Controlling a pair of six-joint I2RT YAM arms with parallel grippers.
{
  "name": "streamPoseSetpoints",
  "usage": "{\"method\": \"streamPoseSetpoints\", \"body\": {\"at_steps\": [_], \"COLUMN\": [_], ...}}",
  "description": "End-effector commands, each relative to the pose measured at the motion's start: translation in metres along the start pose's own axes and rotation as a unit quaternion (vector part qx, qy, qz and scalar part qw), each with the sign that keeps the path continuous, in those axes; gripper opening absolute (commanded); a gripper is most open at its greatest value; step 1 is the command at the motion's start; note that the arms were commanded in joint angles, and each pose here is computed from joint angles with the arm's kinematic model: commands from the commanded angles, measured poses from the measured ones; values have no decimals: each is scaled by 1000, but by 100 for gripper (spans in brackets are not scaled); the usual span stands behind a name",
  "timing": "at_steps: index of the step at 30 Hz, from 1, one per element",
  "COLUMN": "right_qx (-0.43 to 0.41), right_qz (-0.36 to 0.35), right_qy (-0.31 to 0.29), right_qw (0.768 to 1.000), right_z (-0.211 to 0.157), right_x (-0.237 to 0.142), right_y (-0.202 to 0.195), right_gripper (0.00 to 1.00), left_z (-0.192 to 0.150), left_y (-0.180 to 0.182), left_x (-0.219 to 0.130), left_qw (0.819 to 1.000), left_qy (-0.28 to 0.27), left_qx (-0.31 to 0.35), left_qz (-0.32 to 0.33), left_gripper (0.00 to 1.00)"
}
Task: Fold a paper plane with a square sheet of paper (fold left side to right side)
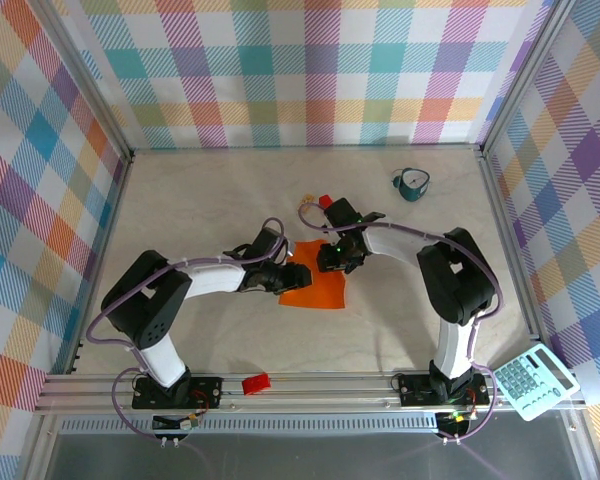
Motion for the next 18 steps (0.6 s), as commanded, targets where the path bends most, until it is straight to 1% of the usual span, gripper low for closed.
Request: {"method": "streamPoseSetpoints", "body": {"at_steps": [1, 4, 9, 14, 18], "right_qx": [2, 6, -13, -60, -94], "right_qz": [59, 99, 178, 244, 309], "right_qy": [-8, -22, -57, -85, -106], "right_qw": [998, 995, 982, 964, 941], "right_z": [0, 3, 5, -3, -10], "right_x": [-21, -37, -80, -126, -162], "right_y": [13, 13, 18, 36, 60], "right_gripper": [29, 27, 26, 25, 25], "left_z": [11, 22, 38, 38, 33], "left_y": [-4, -4, -5, -21, -41], "left_x": [-22, -45, -92, -135, -154], "left_qw": [999, 996, 986, 964, 945], "left_qy": [-34, -73, -140, -196, -220], "left_qx": [-1, 6, 36, 102, 150], "left_qz": [-28, -45, -83, -145, -190], "left_gripper": [53, 63, 77, 90, 94]}}
Point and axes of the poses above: each hand's point on the last joint's axis, 136 mm out from that joint toward the fingers, its own x axis out along the fingers, its own y axis along the line the jaws close on, z = x × y, the point moved 1 cm from there along -x, back along the fingers, and after that the axes turned 6 degrees about x, right-handed, at the moved point
